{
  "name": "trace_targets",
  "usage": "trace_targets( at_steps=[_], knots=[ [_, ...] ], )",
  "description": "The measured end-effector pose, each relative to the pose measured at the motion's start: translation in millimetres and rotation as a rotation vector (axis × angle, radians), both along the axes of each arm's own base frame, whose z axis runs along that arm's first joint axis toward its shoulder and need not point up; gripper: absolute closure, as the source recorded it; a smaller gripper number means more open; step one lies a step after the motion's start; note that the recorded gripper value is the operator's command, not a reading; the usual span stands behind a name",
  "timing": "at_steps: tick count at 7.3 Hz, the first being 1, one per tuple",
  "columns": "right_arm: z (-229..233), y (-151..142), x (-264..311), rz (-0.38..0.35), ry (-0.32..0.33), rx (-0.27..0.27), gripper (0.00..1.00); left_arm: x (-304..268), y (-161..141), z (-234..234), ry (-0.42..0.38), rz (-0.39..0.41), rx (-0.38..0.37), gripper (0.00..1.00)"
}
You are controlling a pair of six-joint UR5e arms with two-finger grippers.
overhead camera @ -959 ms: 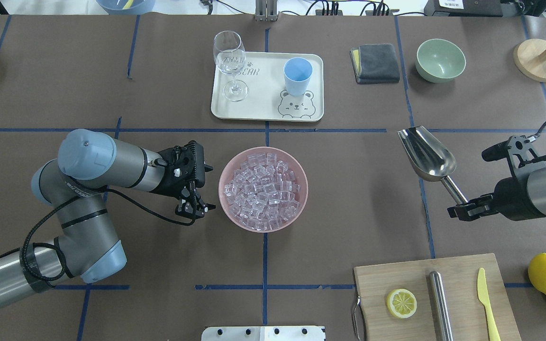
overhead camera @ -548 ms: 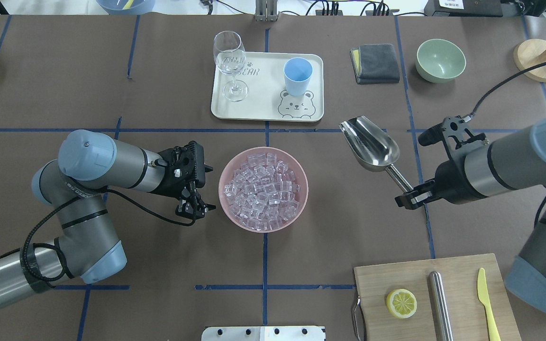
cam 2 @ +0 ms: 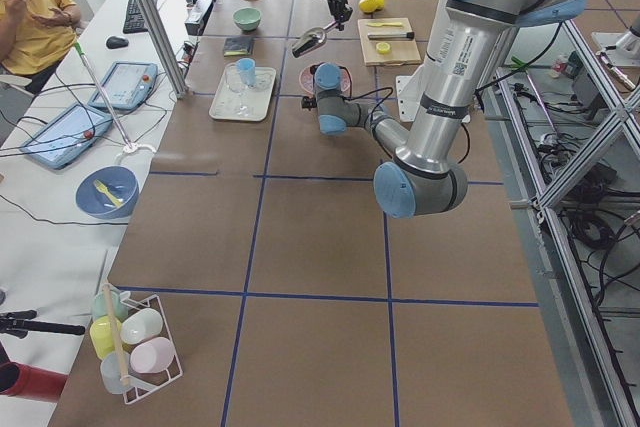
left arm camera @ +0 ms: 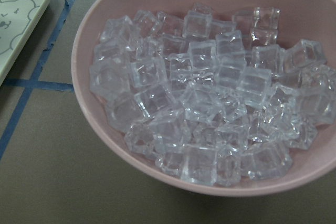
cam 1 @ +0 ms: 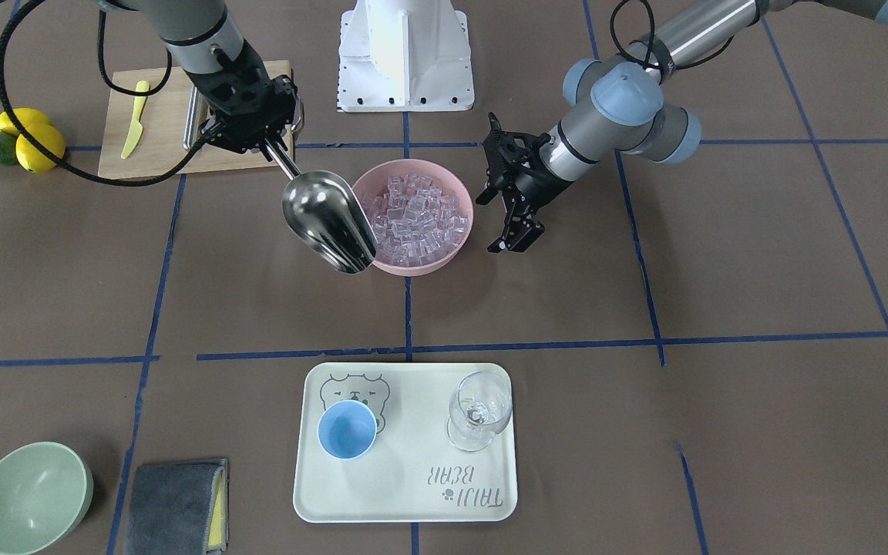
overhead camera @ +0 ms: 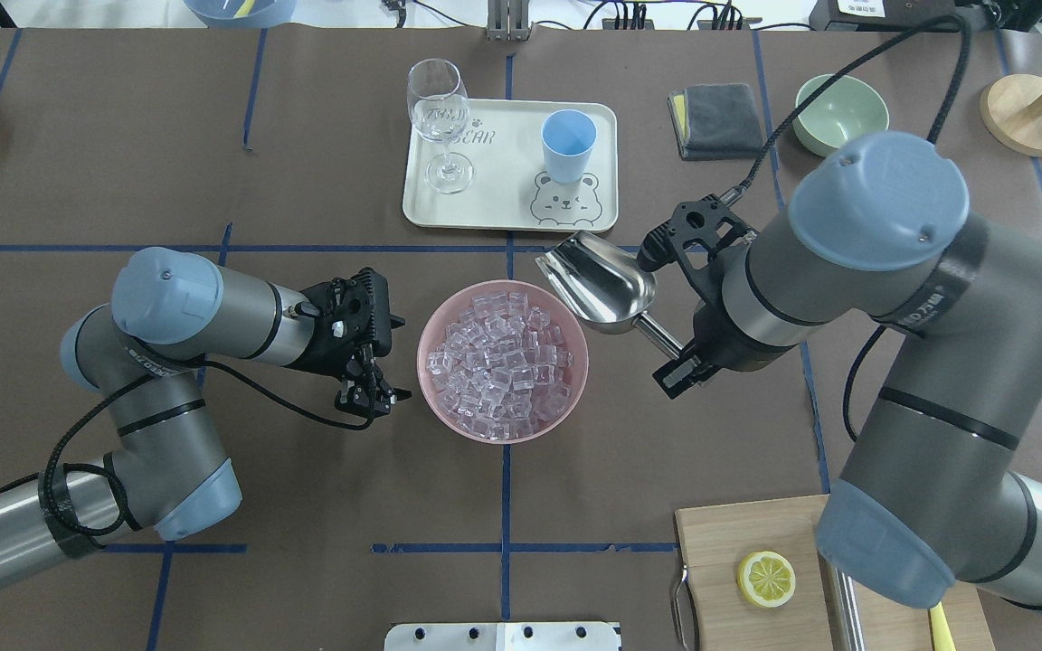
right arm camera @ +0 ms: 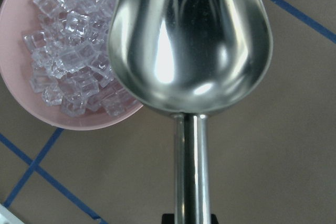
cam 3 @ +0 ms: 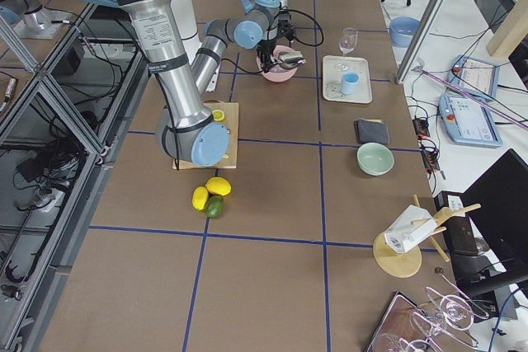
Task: Put ice in cup with scoop
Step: 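Lift the scoop and carry it toward the pink bowl with the right gripper, then swing the right arm over and lower the scoop into the bowl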
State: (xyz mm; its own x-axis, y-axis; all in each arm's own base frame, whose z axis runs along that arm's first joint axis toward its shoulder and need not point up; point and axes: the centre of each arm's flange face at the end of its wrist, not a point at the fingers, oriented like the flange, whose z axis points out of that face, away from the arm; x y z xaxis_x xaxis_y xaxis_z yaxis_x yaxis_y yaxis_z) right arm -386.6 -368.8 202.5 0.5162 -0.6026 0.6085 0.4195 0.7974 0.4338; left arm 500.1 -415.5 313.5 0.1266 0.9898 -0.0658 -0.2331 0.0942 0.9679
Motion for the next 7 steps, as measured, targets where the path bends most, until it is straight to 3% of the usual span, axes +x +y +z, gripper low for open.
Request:
trace_targets(
  at_steps=[4,7],
  knots=[
    [-44.6,0.2,0.9,-0.251,0.239,0.097,1.0,-3.5,-5.5,1.6,-0.004,-0.013,-0.008,0.0],
    [-81.5,-22.3,-25.3,-0.385,0.394,0.089,1.0,-5.3,-8.4,2.1,-0.005,-0.02,-0.015,0.0]
  ],
)
